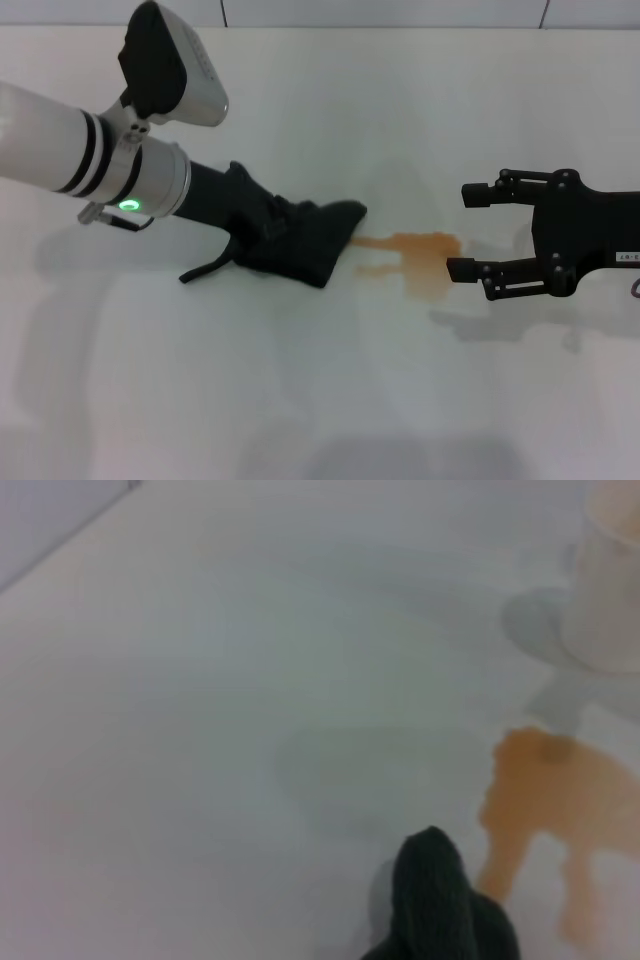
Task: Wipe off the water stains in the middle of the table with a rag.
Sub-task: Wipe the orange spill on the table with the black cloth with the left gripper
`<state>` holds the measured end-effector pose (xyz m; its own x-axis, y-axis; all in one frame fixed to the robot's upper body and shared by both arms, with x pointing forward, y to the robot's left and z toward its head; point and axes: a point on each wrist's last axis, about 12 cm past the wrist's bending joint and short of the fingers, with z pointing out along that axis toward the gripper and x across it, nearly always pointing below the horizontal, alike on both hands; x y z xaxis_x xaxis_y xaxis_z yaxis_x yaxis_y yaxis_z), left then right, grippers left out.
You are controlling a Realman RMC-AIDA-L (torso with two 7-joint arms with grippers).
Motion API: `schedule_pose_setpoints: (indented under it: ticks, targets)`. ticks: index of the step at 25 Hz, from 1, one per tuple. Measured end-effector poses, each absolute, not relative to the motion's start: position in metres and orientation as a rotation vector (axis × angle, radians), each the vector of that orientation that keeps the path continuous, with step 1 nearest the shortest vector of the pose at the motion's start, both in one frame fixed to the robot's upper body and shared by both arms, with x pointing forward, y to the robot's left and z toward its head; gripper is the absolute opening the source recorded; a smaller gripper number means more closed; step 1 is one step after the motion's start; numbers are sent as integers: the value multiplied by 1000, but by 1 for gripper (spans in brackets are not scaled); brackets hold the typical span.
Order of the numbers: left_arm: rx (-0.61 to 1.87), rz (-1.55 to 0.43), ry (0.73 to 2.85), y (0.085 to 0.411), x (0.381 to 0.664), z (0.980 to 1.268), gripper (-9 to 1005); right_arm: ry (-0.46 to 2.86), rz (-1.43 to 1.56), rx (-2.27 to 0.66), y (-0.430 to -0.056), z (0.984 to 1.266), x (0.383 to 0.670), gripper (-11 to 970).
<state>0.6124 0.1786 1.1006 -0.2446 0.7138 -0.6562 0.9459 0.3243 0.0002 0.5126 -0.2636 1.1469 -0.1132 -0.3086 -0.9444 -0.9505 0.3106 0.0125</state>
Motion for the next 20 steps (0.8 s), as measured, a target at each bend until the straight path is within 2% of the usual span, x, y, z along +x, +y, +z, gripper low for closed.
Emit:
schedule_pose_setpoints:
  ticks: [12, 20]
  targets:
    - [1498, -480, 1976, 159, 626, 1093, 39, 1617, 850, -1162, -262, 1148, 514, 842]
    - [1456, -507, 1906, 147, 632, 1096, 39, 1610, 847, -1170, -262, 1149, 514, 842]
